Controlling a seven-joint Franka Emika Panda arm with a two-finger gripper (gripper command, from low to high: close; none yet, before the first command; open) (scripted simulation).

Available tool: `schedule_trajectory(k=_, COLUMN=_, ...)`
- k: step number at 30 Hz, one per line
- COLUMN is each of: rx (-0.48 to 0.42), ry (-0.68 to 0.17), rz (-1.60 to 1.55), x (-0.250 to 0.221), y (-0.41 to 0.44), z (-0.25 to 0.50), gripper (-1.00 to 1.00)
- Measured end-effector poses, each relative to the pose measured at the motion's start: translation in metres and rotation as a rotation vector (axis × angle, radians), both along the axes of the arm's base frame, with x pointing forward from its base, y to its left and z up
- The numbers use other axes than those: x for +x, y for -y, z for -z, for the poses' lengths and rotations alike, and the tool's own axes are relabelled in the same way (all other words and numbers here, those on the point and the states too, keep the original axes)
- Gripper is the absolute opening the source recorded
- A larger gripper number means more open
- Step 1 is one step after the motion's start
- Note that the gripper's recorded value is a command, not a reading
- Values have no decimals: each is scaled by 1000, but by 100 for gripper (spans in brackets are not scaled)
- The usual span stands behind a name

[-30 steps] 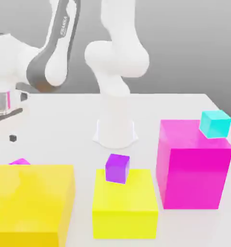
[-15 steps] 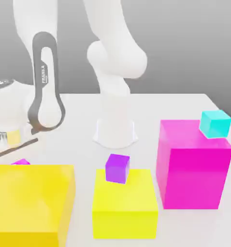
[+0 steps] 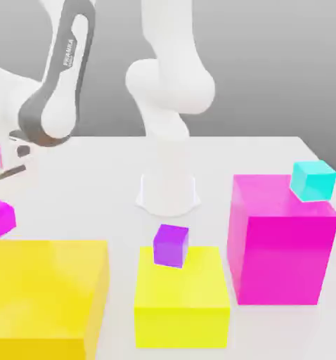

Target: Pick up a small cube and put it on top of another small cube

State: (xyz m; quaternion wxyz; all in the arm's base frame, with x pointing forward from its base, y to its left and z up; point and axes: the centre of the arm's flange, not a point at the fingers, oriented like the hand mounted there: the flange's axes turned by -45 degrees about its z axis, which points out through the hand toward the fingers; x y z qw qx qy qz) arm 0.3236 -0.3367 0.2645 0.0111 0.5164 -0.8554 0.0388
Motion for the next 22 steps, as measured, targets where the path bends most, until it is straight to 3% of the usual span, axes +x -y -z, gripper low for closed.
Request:
schedule_trajectory(k=15, rx=49, ry=-13, rz=-61, x=171, y=-5, z=-96, gripper=-100)
schedule_trajectory(k=18, rx=73, ry=-19, rz=-26, x=178, y=-6, z=-56, gripper=-100)
schedule_trajectory(k=19, rx=75, ry=-19, rz=-24, x=178, y=-6, z=-37, gripper=100)
schedule_trajectory(k=22, rx=75, ry=-19, rz=-24, x=178, y=-6, z=-37, gripper=100)
